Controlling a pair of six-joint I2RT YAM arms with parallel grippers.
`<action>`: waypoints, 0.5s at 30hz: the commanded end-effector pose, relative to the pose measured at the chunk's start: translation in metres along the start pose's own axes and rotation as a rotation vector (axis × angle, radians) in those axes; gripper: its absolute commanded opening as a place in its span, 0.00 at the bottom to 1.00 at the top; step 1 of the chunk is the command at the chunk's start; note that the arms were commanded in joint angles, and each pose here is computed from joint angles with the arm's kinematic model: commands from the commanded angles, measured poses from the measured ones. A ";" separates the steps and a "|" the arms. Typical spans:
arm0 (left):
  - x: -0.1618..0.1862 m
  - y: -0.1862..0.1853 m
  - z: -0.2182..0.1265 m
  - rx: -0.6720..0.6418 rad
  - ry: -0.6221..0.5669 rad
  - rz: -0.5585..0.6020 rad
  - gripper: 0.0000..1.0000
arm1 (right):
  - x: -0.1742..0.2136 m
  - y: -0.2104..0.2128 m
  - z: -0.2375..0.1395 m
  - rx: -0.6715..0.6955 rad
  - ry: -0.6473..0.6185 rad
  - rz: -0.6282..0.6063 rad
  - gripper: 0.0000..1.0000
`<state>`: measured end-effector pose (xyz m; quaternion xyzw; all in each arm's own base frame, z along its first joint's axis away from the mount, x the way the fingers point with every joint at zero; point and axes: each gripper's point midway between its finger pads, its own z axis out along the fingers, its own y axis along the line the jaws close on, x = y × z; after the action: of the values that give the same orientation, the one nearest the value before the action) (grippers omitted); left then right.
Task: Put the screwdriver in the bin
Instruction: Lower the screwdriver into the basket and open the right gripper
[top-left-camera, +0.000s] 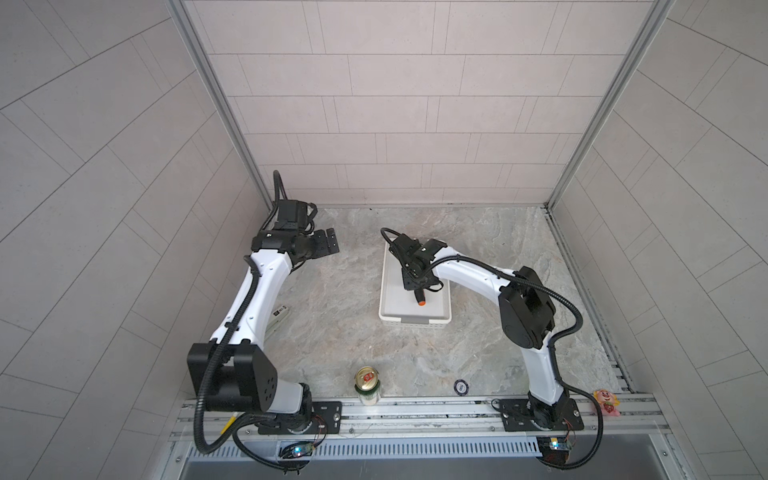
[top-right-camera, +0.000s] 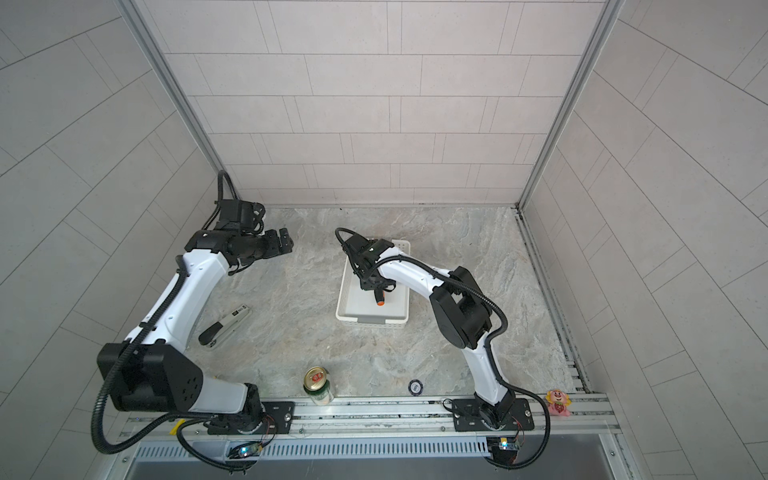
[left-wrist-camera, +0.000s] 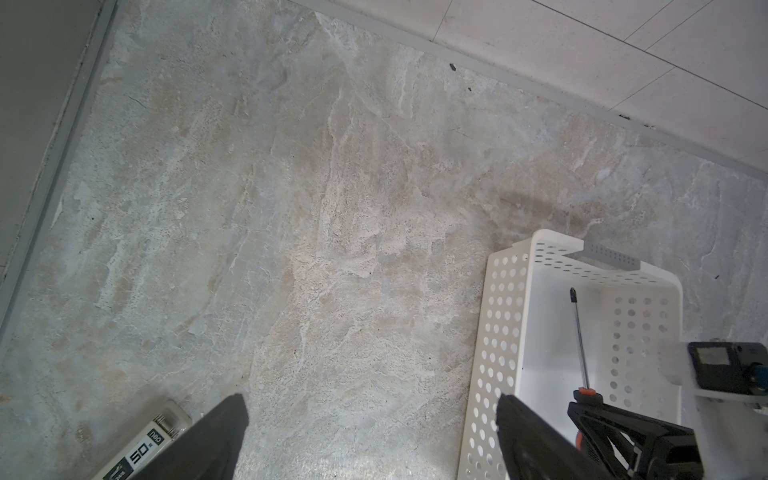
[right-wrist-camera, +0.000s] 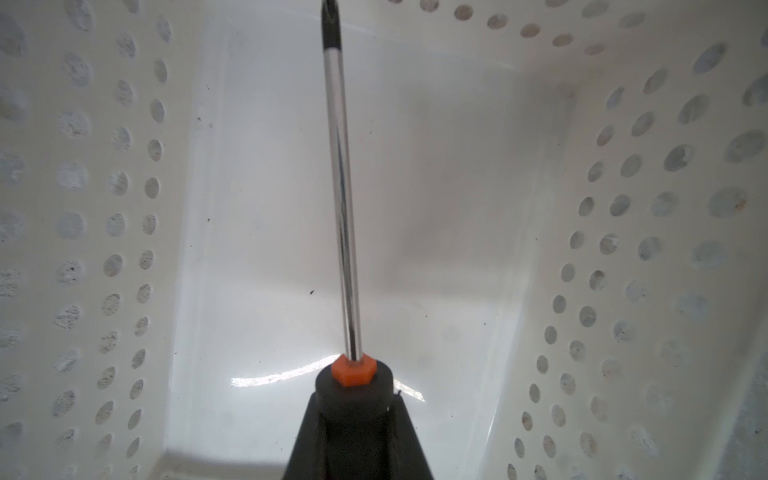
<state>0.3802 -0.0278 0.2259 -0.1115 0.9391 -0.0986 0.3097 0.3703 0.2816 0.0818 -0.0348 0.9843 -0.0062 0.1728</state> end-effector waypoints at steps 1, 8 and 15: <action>-0.008 -0.002 -0.005 0.006 -0.013 -0.011 1.00 | 0.000 0.003 0.006 0.006 0.000 0.007 0.13; -0.007 0.002 -0.001 -0.012 -0.004 -0.009 1.00 | 0.006 0.005 0.026 0.013 0.032 -0.012 0.15; -0.007 0.003 0.000 -0.017 -0.002 -0.006 1.00 | 0.012 0.001 0.039 0.024 0.056 -0.018 0.16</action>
<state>0.3822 -0.0277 0.2208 -0.1123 0.9415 -0.0972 0.3025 0.3718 0.2862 0.0469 -0.0416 0.9879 -0.0121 0.1489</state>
